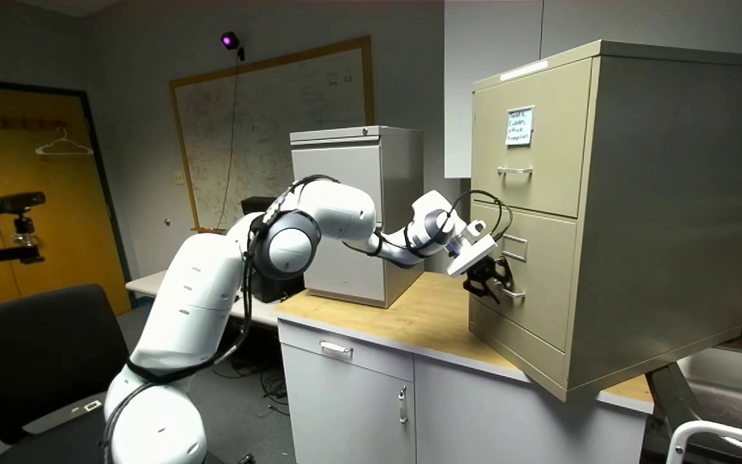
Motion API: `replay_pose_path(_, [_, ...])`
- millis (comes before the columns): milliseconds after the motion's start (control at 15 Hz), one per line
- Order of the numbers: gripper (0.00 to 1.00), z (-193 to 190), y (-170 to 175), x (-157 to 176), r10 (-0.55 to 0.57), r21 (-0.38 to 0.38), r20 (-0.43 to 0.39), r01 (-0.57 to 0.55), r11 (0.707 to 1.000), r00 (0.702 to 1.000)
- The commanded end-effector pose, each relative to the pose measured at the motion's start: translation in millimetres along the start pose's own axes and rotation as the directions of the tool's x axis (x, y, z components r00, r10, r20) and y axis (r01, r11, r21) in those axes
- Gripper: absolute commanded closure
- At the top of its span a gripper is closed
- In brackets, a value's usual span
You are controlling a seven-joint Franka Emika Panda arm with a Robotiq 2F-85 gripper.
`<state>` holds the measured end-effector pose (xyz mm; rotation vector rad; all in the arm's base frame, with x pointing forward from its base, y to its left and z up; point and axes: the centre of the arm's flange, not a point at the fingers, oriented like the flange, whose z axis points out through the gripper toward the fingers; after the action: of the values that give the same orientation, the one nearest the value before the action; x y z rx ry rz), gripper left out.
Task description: Open the bottom drawer of the right cabinet
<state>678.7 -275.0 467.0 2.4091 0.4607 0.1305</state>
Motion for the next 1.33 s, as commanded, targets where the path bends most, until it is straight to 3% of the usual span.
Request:
replay_pose_path(0, [0.9,5,0,8,-0.035,0.033,0.004,0.035,0.999,0.999])
replay_pose_path(333, [0.91,2,-6,7,-0.108,0.046,0.016,0.107,0.993,0.994])
replay_pose_path(733, [0.91,-5,-51,-7,-0.186,0.135,0.007,0.183,0.974,0.983])
replay_pose_path(867, [0.91,-5,-69,-13,-0.201,0.134,-0.005,0.2,0.971,0.98])
replay_pose_path(1267, [0.91,-17,-79,-21,-0.238,0.126,-0.058,0.244,0.962,0.969])
